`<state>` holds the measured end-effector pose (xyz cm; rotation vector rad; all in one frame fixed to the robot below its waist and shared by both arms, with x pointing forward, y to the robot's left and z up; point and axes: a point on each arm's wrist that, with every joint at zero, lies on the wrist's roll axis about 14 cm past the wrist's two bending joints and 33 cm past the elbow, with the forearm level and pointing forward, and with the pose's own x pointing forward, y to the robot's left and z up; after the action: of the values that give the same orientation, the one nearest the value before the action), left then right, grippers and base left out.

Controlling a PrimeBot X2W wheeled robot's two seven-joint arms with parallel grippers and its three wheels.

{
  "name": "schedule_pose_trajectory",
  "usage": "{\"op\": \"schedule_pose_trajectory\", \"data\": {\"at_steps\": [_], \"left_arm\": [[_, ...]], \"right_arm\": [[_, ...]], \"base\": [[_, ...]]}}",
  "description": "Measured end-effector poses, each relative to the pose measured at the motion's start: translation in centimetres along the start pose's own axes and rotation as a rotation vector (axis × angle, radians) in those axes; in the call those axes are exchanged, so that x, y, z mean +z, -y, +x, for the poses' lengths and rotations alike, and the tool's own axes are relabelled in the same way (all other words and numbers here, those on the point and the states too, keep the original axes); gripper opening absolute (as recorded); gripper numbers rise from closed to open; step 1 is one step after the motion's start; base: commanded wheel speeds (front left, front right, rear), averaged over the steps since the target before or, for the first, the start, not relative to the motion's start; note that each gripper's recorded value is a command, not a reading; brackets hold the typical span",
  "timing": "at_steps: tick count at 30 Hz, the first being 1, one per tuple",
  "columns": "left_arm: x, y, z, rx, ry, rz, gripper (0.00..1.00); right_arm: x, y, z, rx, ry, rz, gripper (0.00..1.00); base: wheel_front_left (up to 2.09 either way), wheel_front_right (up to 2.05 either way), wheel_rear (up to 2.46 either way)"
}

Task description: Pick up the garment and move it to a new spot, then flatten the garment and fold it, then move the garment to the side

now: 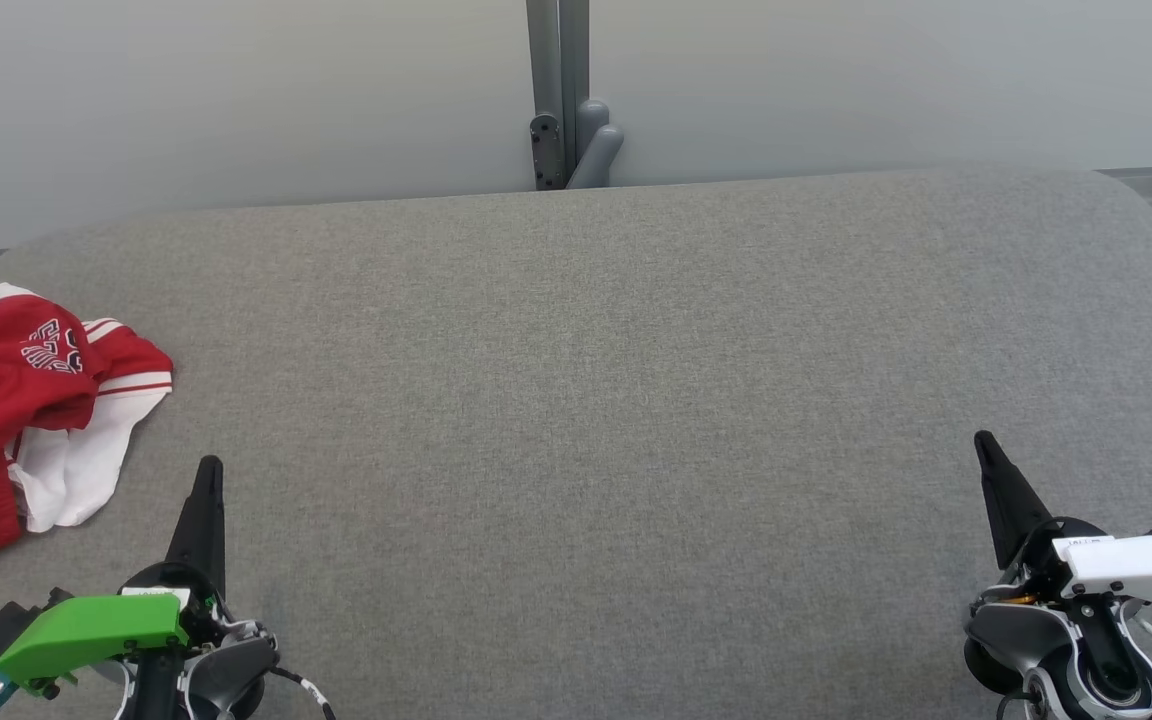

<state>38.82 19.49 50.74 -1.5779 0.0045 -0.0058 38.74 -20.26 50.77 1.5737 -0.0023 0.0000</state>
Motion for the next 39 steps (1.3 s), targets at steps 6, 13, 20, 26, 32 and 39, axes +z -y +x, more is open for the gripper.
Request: {"op": "schedule_pose_trajectory", "data": {"at_steps": [6,13,20,26,32,39], "left_arm": [[0.0,0.0,0.0,0.0,0.0,0.0,0.0],[0.0,0.0,0.0,0.0,0.0,0.0,0.0],[0.0,0.0,0.0,0.0,0.0,0.0,0.0],[0.0,0.0,0.0,0.0,0.0,0.0,0.0],[0.0,0.0,0.0,0.0,0.0,0.0,0.0],[-0.2,-1.7,-0.5,0.051,0.0,-0.011,1.0]], "right_arm": [[0.0,0.0,0.0,0.0,0.0,0.0,0.0],[0.0,0.0,0.0,0.0,0.0,0.0,0.0],[0.0,0.0,0.0,0.0,0.0,0.0,0.0],[0.0,0.0,0.0,0.0,0.0,0.0,0.0],[0.0,0.0,0.0,0.0,0.0,0.0,0.0],[-0.3,1.9,-0.7,-0.055,-0.001,0.013,1.0]], "base": [[0.0,0.0,0.0],[0.0,0.0,0.0],[0.0,0.0,0.0],[0.0,0.0,0.0],[0.0,0.0,0.0],[0.0,0.0,0.0]]}}
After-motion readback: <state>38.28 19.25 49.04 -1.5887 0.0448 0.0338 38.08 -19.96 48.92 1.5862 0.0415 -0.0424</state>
